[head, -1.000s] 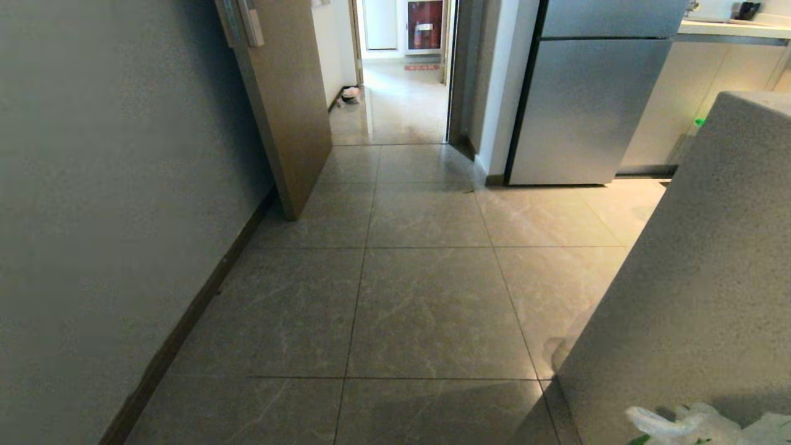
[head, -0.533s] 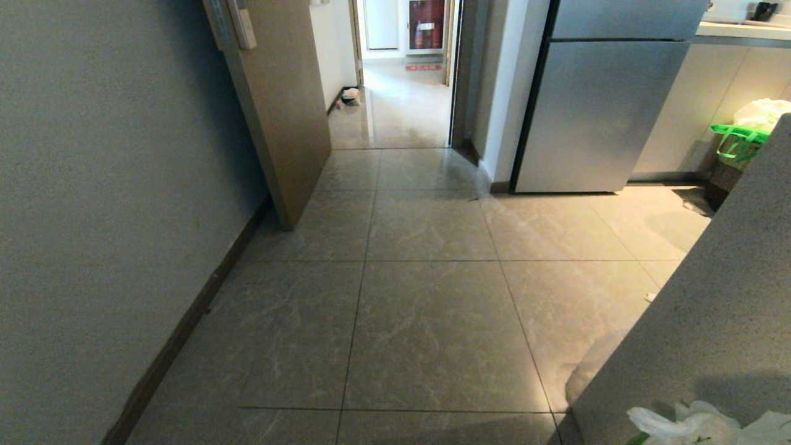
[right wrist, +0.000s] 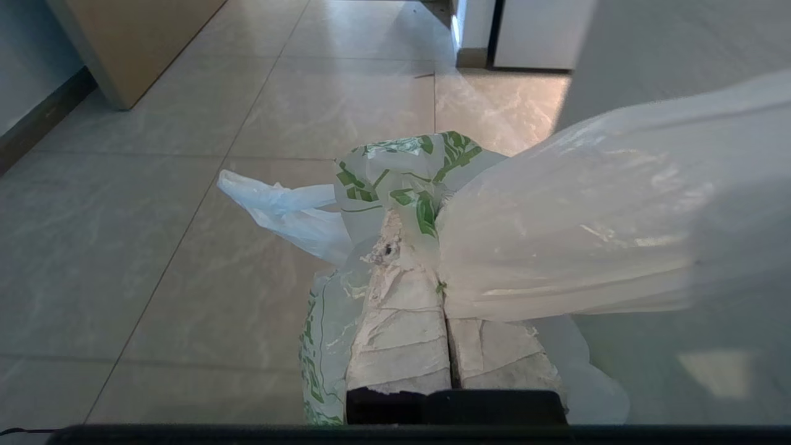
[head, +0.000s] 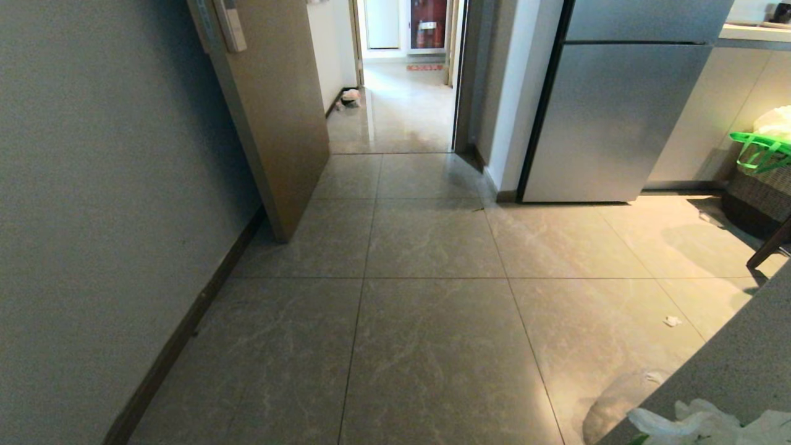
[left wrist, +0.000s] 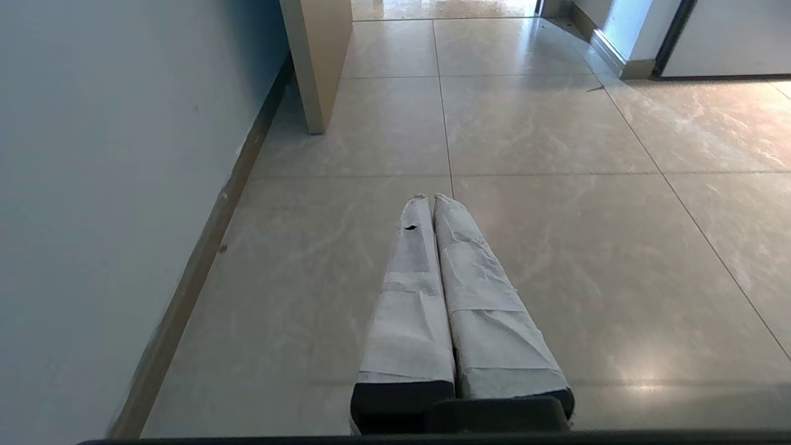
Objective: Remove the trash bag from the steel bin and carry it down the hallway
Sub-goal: Put the trash bag at the door
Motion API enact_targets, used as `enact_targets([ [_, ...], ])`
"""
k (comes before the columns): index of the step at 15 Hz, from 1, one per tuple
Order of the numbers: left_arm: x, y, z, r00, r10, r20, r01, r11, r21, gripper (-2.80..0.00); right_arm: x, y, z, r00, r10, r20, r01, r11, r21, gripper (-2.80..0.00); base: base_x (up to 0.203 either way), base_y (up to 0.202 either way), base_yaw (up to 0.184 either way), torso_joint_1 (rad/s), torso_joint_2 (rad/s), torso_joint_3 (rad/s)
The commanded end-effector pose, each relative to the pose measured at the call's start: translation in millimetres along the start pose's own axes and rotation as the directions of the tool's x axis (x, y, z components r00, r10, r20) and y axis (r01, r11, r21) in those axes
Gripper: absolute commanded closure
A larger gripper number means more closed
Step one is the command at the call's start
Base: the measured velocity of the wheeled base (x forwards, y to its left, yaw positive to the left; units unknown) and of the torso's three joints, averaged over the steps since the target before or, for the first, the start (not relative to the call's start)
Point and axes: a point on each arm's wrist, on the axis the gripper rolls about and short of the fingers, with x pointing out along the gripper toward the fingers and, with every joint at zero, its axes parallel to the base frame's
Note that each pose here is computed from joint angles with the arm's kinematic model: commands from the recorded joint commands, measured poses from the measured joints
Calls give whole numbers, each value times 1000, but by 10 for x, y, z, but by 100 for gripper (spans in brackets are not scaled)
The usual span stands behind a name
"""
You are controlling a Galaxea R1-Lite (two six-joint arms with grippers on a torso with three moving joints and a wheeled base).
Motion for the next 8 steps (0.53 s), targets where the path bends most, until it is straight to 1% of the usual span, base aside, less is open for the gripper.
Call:
enact_targets([
  [1,1,0,0,1000,0,-1,0,1000,-1,0,-29,0,-9,999,-1,39,1,1000,0,0,194,0,0,2,2,2],
  [8,1,0,0,1000,0,-1,0,1000,-1,0,-29,0,-9,999,-1,39,1,1000,0,0,188,0,1,2,2,4],
])
